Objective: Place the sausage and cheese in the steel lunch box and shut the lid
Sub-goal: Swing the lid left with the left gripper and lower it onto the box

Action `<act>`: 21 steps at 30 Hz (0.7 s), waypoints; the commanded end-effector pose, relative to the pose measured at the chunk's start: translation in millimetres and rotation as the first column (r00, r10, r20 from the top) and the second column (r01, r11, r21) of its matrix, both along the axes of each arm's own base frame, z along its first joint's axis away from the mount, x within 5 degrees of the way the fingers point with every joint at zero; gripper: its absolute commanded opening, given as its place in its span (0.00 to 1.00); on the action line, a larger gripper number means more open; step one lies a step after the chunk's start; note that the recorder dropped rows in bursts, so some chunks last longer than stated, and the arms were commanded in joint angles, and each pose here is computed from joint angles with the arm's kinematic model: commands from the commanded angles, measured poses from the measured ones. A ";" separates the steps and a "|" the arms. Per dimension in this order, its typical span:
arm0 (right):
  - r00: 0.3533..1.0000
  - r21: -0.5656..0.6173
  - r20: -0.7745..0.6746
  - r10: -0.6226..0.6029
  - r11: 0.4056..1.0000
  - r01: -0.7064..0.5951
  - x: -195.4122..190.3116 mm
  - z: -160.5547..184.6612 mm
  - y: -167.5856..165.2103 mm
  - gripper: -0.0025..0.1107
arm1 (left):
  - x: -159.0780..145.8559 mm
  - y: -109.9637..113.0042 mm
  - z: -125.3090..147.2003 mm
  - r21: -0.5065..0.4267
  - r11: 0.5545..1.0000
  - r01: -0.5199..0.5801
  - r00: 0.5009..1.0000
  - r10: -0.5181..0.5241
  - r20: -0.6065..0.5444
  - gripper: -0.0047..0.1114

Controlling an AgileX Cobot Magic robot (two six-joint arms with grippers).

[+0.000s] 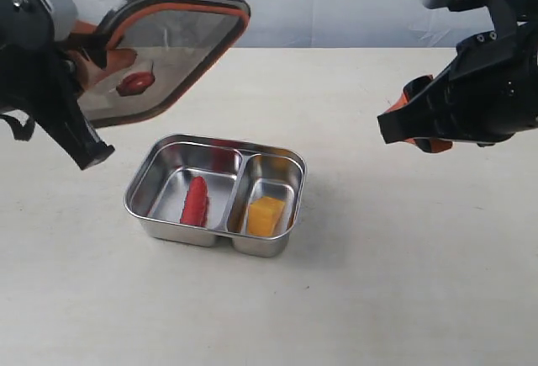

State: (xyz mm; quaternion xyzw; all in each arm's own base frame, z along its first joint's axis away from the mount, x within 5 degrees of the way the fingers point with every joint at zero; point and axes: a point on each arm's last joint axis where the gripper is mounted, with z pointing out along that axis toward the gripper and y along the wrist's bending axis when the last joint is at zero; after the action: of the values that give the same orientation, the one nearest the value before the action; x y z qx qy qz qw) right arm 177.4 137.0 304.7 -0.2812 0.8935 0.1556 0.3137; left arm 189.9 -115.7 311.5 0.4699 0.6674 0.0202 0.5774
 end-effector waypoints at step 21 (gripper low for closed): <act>0.996 0.088 0.092 -0.015 0.996 0.006 -54.7 45.0 -38.5 0.45 | -10.4 -31.2 -58.4 0.484 0.851 0.206 0.898 -0.361 0.253 0.04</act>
State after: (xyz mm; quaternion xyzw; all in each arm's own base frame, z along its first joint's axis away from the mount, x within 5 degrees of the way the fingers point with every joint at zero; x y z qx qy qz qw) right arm 129.5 104.4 343.1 -0.2697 0.8772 0.1801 0.3540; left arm 182.3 -137.9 259.2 0.6521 0.5047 0.1507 0.5453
